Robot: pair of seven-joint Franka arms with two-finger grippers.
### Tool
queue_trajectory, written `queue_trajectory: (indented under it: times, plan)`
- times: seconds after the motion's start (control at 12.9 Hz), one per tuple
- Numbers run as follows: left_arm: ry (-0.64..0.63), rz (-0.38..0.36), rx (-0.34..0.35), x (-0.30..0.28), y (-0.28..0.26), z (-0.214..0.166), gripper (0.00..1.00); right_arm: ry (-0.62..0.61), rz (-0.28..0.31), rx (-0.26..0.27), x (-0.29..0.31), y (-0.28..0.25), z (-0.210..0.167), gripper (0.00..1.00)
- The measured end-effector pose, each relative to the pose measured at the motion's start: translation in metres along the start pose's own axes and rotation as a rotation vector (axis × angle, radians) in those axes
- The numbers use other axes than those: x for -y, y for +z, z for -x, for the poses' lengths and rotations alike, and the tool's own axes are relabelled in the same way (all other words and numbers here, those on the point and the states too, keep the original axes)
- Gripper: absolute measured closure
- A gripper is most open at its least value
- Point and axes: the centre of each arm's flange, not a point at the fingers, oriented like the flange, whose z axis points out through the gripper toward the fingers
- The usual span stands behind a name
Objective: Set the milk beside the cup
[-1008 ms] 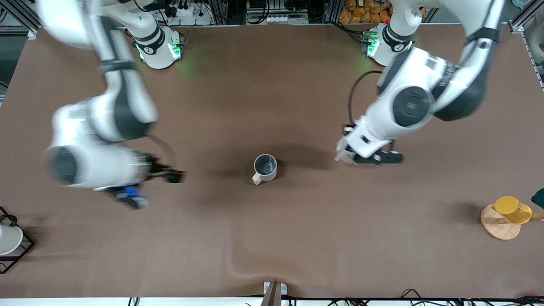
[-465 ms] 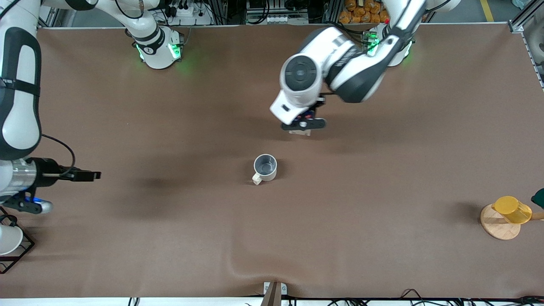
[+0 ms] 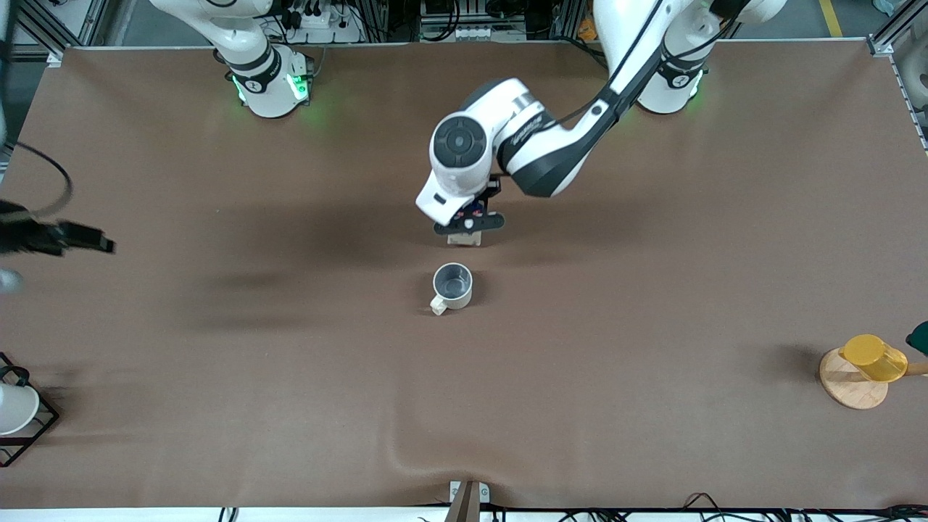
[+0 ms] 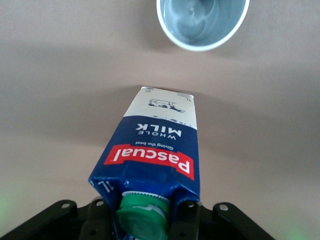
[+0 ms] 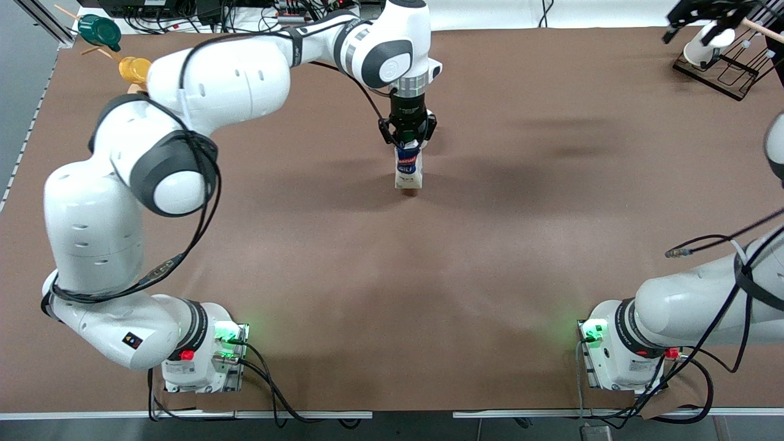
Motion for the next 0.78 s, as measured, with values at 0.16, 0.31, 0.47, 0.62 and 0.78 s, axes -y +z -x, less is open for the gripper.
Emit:
queue_trajectory:
  times: [0.16, 0.31, 0.47, 0.62, 0.78]
  plan:
    - [-0.016, 0.008, -0.028, -0.003, 0.005, -0.013, 0.69, -0.011, -0.003, -0.044, 0.001, -0.025, 0.028, 0.0]
    - [-0.018, 0.018, -0.057, -0.007, 0.001, -0.015, 0.69, -0.018, -0.001, -0.083, 0.007, -0.03, 0.043, 0.0]
    - [-0.014, 0.032, -0.073, -0.011, 0.001, -0.014, 0.69, -0.009, -0.002, -0.099, 0.01, -0.019, 0.053, 0.0]
    - [-0.012, 0.039, -0.078, -0.013, 0.003, -0.014, 0.69, 0.022, -0.009, -0.091, 0.017, -0.013, 0.063, 0.0]
    - [-0.014, 0.035, -0.074, -0.013, 0.008, -0.016, 0.69, 0.025, -0.009, -0.097, 0.024, -0.015, 0.066, 0.0]
